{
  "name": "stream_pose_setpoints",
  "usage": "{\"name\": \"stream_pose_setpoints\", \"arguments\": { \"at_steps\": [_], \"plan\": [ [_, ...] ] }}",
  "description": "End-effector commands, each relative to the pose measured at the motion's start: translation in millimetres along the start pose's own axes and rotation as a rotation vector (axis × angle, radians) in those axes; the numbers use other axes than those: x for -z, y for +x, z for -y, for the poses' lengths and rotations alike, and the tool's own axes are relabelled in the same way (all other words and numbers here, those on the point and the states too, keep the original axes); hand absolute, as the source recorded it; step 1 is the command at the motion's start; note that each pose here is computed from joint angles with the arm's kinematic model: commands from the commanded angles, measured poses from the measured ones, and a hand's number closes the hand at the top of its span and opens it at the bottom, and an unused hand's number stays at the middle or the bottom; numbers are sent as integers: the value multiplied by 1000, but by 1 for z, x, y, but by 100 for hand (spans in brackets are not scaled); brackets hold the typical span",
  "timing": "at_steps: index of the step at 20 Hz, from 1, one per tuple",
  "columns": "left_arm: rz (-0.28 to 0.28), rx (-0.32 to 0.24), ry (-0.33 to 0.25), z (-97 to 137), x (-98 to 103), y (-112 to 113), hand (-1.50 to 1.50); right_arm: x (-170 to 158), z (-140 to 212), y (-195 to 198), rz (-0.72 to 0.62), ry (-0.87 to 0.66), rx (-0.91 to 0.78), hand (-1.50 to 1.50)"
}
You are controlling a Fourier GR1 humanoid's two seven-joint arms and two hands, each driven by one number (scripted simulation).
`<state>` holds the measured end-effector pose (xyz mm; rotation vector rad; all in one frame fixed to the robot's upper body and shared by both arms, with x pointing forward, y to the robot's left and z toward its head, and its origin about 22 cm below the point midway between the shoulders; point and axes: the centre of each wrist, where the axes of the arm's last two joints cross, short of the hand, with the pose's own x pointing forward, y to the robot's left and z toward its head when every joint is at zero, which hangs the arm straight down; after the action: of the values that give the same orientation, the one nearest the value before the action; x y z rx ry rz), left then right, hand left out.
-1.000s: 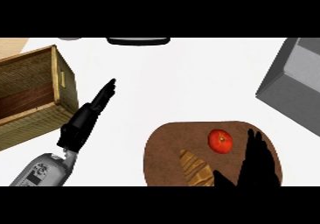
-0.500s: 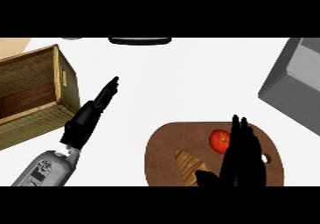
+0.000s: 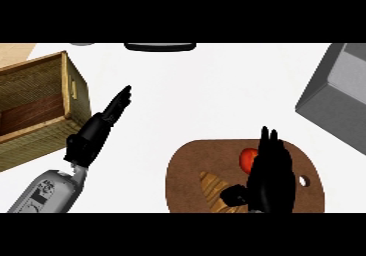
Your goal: Pick the tomato from the cutting board and place it in the cardboard box
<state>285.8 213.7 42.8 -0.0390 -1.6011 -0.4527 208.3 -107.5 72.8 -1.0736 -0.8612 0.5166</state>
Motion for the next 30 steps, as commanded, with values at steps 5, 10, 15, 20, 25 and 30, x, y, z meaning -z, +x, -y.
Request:
{"name": "stream_pose_setpoints", "arguments": {
  "at_steps": [5,10,15,20,25,30],
  "plan": [
    [3,-9,5,8,-10,1,0,-4,-13,12,-169,-16,-1,-150],
    [-2,-10,-16,14,6,-5,0,9,-8,13,-184,0,-29,-150],
    [11,10,6,11,-4,6,0,21,-26,8,-222,46,-39,-150],
    [6,6,7,-1,1,-2,0,19,-35,2,-227,85,-29,-150],
    [-4,0,24,11,6,-4,0,40,-36,-9,-240,110,-73,-150],
    [-3,6,-2,-5,-1,-5,0,34,-51,5,-250,100,-93,-150]
  ]
}}
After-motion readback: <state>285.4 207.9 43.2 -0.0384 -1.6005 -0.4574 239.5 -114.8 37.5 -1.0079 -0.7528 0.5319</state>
